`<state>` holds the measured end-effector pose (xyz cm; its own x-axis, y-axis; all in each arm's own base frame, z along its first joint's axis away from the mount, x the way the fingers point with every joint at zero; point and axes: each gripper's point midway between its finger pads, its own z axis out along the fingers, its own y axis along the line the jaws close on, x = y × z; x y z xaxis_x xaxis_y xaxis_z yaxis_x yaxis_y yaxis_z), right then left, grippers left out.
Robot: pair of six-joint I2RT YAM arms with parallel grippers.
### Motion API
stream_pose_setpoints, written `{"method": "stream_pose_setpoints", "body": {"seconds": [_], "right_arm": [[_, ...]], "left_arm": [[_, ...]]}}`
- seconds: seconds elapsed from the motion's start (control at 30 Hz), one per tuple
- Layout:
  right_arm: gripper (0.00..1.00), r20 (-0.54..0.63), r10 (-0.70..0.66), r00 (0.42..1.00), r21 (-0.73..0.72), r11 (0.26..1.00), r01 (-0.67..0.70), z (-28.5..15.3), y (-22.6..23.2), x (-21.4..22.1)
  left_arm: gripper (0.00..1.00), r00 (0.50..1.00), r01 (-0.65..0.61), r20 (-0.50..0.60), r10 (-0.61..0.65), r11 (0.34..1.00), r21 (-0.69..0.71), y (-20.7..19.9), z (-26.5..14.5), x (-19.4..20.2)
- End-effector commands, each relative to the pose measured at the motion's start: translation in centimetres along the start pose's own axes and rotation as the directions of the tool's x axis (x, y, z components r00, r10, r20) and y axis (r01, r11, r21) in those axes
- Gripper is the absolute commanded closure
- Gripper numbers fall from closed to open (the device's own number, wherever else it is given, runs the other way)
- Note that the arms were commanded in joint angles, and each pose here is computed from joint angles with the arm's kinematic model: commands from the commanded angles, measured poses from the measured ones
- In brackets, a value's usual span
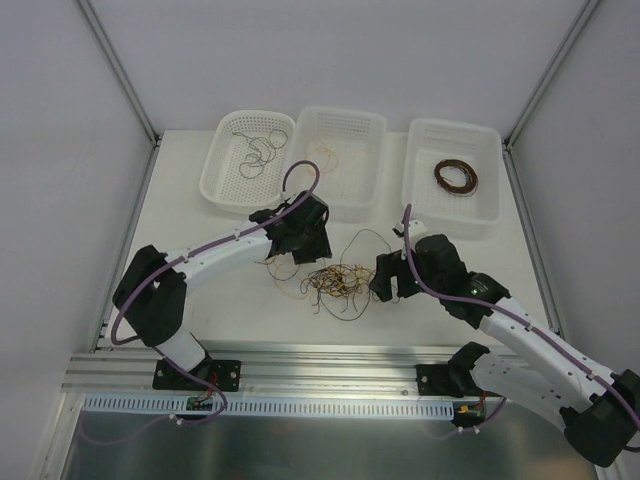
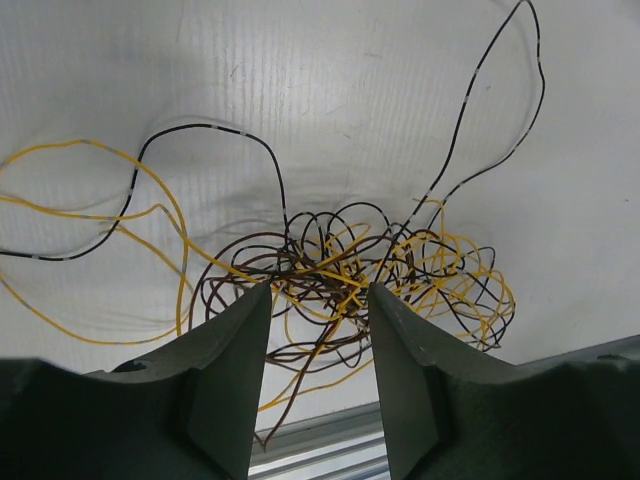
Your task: Untangle the cables
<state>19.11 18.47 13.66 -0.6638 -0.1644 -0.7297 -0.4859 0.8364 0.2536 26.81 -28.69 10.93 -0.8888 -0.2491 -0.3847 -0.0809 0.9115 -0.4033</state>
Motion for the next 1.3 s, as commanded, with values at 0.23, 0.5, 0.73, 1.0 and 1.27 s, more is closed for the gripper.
{"method": "stream_pose_setpoints", "body": {"seconds": [0.23,0.5,0.73,1.0,1.27], "right_arm": [[0.15,0.101,0.058,0.993,-0.034,0.998,-0.055,2.4,0.9,-2.2],[0.15,0.097,0.154,0.983,0.044,0.986,-0.159,6.8,0.0,-2.7],[0.23,0.055,0.204,0.977,0.048,0.977,-0.207,11.2,1.2,-1.8],[0.99,0.056,0.164,0.985,0.190,0.967,-0.172,9.9,-2.3,1.1],[0.99,0.054,0.152,0.987,0.347,0.924,-0.161,3.8,-7.4,2.9]], "left_arm": [[0.68,0.988,0.152,0.038,-0.149,0.985,-0.081,1.1,3.3,0.8],[1.00,0.989,0.139,0.060,-0.134,0.988,-0.070,1.6,2.5,0.8],[1.00,0.986,0.128,0.108,-0.126,0.992,-0.011,1.3,-0.1,0.0],[1.00,0.958,0.055,0.277,-0.070,0.997,0.062,1.6,-5.7,-3.8],[1.00,0.876,0.097,0.465,-0.131,0.991,0.096,7.2,-15.9,-10.6]]}}
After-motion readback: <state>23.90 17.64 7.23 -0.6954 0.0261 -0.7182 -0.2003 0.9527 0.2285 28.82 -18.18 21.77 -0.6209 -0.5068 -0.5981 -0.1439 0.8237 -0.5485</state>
